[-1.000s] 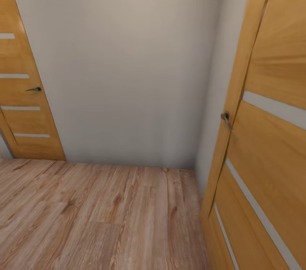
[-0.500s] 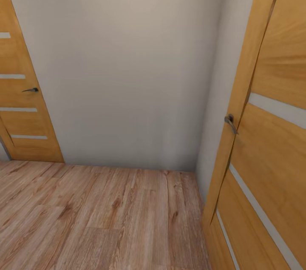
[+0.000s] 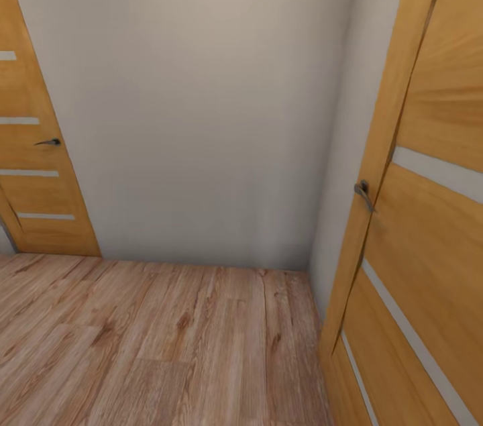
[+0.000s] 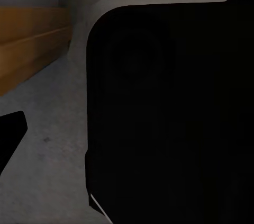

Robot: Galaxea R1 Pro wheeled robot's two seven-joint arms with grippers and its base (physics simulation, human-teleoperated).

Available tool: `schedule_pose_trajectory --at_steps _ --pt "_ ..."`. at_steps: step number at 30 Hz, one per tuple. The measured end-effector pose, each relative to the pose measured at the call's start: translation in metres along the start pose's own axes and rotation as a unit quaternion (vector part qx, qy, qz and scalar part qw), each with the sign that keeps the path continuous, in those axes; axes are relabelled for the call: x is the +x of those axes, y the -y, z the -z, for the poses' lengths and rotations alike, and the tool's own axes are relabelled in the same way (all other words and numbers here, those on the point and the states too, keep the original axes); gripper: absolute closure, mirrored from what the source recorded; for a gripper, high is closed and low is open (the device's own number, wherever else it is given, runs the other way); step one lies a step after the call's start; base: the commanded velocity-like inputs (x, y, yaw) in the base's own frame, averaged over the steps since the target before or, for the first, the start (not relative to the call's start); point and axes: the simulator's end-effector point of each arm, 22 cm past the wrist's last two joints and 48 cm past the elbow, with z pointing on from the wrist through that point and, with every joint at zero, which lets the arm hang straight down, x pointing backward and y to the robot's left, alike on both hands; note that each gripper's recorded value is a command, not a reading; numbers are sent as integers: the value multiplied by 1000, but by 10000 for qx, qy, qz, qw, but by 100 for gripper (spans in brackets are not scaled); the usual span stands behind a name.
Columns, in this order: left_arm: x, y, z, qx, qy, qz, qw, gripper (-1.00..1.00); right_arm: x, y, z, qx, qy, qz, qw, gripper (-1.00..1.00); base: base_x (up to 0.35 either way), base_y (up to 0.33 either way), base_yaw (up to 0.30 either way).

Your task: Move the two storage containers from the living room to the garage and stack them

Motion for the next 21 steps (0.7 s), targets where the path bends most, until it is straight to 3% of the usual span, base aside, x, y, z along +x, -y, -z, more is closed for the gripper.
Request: schedule_pose_trajectory --at_steps 15,21 --pt "0 0 0 4 3 0 10000 -100 0 0 0 5 3 -8 10000 -100 286 0 0" --pt "0 0 0 3 3 0 10000 -100 0 0 0 6 9 -13 10000 -100 320 0 196"
